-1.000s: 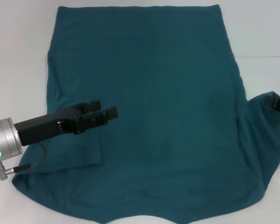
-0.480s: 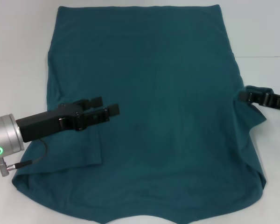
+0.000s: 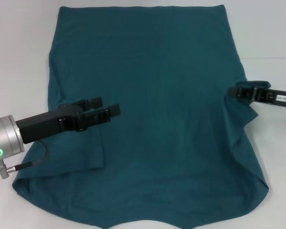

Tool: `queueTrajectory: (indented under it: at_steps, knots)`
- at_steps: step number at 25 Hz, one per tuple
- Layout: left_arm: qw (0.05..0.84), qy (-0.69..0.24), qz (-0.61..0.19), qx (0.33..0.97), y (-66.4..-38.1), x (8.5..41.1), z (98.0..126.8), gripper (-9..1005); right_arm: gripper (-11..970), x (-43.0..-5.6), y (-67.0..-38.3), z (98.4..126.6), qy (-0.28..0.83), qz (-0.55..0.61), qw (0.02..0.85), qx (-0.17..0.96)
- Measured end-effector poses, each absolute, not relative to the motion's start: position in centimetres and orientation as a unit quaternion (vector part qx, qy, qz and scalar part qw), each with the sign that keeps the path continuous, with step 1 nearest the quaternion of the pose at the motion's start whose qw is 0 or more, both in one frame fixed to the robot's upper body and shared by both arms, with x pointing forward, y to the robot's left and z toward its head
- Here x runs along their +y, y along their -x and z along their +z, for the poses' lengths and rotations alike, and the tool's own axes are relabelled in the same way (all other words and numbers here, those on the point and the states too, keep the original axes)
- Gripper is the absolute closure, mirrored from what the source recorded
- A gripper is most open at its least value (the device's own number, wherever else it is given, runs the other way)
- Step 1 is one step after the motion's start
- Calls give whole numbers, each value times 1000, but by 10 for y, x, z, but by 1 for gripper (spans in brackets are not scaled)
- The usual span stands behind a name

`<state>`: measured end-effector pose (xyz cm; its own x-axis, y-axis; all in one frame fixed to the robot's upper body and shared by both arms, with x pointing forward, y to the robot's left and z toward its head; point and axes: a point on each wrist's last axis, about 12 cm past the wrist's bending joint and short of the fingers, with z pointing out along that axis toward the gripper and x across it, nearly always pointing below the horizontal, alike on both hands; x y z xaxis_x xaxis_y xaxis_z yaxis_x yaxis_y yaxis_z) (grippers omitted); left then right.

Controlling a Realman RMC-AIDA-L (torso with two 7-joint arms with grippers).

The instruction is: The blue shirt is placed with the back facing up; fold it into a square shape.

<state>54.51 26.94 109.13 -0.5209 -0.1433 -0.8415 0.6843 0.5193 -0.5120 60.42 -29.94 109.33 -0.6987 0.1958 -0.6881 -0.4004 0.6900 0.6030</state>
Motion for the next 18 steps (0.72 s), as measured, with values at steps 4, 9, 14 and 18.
queueTrajectory:
  at_steps: [4,9,14,18]
  knots:
    - [455,-181,-455,744,-545,270,1091,134,829,-279,-607,1087,67,391,378,837]
    - [455,-182,-453,745,-546,270,1092,135,824,-248,-611,1088,87,414,372,826]
    - [455,-181,-448,748,-548,271,1091,135,659,-245,-614,1092,92,416,372,825]
    - [456,-181,-447,748,-548,271,1091,134,515,-266,-610,1093,84,410,371,829]
